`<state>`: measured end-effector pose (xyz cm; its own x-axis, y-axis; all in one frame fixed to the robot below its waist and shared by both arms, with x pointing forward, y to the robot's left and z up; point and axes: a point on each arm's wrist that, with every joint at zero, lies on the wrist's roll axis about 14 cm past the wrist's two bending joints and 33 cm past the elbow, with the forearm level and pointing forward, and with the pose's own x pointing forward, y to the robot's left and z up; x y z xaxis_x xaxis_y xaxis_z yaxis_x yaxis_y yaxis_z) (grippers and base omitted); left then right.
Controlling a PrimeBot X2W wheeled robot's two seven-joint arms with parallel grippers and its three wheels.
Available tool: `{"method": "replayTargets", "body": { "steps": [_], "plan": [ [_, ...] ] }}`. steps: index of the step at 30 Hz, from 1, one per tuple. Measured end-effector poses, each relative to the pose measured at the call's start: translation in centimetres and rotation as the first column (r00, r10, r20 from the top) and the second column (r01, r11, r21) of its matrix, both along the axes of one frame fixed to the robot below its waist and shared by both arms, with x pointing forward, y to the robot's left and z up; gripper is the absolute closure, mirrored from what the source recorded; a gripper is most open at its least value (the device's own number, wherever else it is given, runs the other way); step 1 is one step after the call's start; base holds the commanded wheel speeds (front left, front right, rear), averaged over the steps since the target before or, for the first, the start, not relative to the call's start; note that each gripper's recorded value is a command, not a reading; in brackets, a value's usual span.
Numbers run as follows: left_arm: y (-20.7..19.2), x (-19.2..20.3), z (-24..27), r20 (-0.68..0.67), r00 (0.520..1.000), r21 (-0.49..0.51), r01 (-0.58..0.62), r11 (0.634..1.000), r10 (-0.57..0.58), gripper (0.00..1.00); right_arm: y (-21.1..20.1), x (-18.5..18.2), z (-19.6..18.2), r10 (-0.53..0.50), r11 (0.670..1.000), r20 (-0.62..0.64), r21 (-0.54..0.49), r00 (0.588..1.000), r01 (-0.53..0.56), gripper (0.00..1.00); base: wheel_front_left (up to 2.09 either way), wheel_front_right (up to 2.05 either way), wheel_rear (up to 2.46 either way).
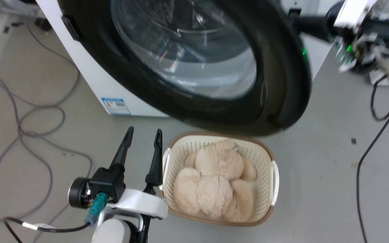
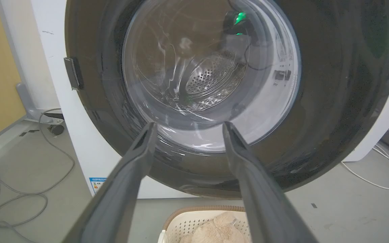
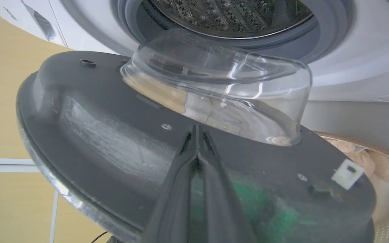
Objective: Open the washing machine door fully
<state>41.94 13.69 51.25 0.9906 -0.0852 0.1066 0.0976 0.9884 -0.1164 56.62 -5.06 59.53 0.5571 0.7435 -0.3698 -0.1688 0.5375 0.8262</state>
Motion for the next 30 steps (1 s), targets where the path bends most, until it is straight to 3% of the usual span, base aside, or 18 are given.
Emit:
{"method": "replayTargets", "body": {
  "steps": [15, 30],
  "plan": [
    [0.6, -3.2, 1.0, 0.016, 1.000, 0.010, -0.018, 1.000, 0.018, 0.00, 4.0, -7.4, -0.6, 0.181, 0.982, -0.016, 0.049, 0.983, -0.181, 1.00, 0.00, 0.00, 0.00],
    [0.8, -4.8, 0.7, 0.009, 1.000, 0.020, -0.020, 1.000, 0.020, 0.00, 8.7, -15.1, -2.3, 0.380, 0.915, -0.026, 0.154, 0.925, -0.372, 1.00, 0.00, 0.00, 0.00]
  ]
}}
